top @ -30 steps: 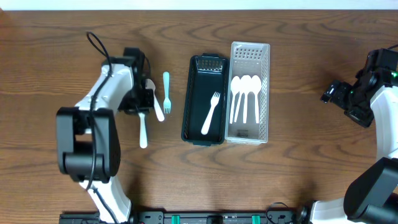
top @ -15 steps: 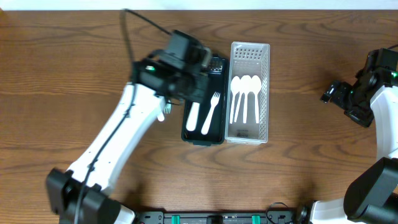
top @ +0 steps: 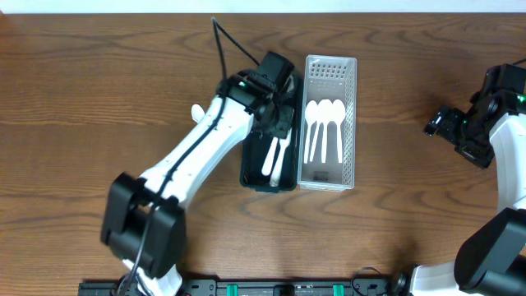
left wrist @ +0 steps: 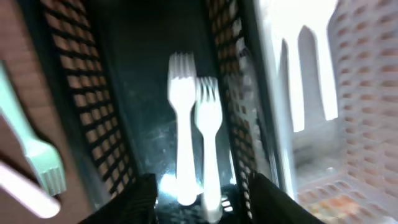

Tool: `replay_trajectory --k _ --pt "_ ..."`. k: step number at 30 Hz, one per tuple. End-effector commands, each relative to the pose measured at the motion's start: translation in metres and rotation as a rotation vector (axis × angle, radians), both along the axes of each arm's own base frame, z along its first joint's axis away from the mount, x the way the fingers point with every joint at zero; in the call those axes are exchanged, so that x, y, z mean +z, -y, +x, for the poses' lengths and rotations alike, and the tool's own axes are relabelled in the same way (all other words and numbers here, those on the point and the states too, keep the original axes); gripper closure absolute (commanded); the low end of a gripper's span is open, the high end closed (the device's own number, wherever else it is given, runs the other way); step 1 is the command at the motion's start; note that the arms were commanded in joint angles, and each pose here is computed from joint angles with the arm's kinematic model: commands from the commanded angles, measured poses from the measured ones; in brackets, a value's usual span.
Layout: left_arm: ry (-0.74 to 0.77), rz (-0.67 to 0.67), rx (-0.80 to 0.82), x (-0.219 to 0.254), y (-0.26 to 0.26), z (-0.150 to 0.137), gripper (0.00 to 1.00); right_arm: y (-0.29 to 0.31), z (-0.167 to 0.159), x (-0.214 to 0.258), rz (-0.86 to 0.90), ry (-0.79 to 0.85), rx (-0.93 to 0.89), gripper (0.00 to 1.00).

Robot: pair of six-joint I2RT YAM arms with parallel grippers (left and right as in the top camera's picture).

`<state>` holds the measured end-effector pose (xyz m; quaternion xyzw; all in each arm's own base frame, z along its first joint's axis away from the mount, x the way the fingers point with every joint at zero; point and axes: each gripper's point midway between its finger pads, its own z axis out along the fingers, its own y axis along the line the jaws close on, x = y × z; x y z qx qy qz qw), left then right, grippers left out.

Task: Pack container
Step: 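Place the second white fork into the black tray and release, then move the left gripper back and grasp the white spoon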

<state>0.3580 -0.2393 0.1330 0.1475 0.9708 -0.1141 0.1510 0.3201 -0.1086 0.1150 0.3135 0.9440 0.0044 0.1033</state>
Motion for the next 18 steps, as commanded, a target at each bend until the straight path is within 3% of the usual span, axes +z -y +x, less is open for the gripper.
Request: replay_trajectory --k 1,4,9,18 --pt "0.184 0.004 0.095 0.068 -0.031 0.018 0.47 0.001 -0.001 -0.001 0.005 -0.004 0.000 0.01" --pt "0.200 0.122 0.282 0.066 -0.083 0.031 0.43 0.001 0.000 -0.001 0.005 -0.004 0.000 0.01" --pt "0.087 0.164 0.498 0.024 -0.142 0.052 0.43 0.001 -0.001 -0.001 0.005 -0.004 0.000 0.01" --pt "-0.112 0.148 0.614 -0.059 -0.187 0.072 0.43 0.001 -0.001 -0.001 0.005 -0.005 0.000 0.01"
